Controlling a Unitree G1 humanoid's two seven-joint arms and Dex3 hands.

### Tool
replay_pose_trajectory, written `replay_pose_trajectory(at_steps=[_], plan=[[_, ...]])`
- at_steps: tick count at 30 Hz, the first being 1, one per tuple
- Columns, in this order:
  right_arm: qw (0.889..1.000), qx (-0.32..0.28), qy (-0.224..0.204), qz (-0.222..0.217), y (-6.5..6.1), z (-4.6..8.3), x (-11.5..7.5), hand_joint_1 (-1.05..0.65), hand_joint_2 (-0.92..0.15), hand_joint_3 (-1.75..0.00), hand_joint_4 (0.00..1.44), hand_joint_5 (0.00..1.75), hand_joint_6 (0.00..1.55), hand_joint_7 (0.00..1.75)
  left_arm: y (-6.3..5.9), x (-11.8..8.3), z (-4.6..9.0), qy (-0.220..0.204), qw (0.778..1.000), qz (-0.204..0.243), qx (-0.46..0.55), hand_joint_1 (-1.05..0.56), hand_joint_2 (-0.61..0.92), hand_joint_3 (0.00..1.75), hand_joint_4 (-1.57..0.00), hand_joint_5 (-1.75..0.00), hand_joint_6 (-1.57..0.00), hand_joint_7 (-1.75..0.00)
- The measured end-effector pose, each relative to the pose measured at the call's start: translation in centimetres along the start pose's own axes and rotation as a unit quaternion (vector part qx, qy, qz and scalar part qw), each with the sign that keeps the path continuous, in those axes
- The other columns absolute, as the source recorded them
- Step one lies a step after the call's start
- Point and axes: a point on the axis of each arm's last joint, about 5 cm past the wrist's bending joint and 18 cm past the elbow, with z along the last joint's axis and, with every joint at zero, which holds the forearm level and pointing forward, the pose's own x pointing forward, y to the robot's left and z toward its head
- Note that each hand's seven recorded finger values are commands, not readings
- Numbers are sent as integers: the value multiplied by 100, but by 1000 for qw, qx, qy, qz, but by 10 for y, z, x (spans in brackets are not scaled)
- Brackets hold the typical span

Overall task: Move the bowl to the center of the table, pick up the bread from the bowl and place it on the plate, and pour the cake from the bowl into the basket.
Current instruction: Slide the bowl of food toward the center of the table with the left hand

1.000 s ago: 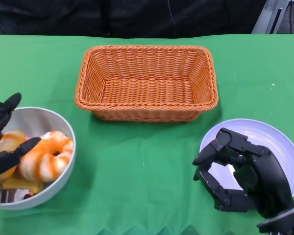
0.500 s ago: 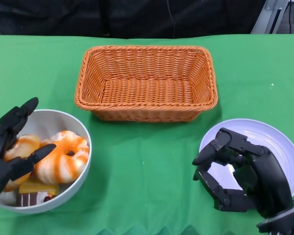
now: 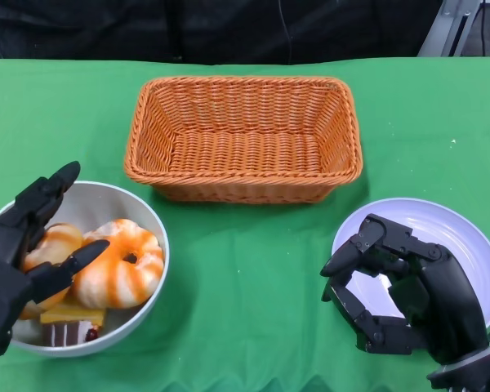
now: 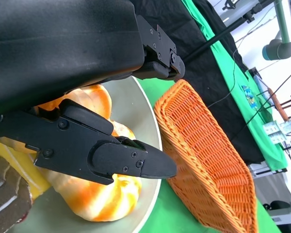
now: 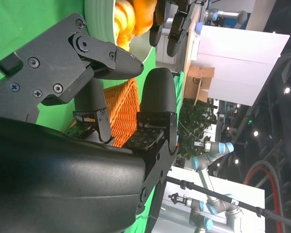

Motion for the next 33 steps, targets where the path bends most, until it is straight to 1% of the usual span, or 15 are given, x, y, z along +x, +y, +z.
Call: replay_pose_trajectory(at_steps=[6,11,14,22,29,33], plan=[[1000,0,0,0,0,0,0,-20,-47,-97,70,150,69,125,-9,-2,6,9,1000,2,-23,-67,92,27,-17,0,-24,0],[1000,1,0,0,0,0,0,-19,-46,-97,71,151,69,125,-17,-1,10,19,997,12,-75,-62,92,26,-12,0,-21,0],[1000,1,0,0,0,0,0,-20,-47,-97,71,151,69,125,-18,-1,11,28,995,18,-97,-60,92,26,-11,0,-20,0],[1000,0,-1,0,0,0,0,-20,-46,-98,73,151,69,126,-21,-2,11,44,993,15,-112,-59,92,27,-11,0,-20,0],[1000,0,-1,1,0,0,0,-21,-46,-99,73,150,69,126,-24,-5,9,61,990,6,-124,-59,92,26,-11,0,-20,0],[1000,-1,-1,1,0,0,0,-21,-46,-98,72,150,69,126,-25,-5,9,60,989,4,-133,-59,92,27,-12,-1,-19,-1]])
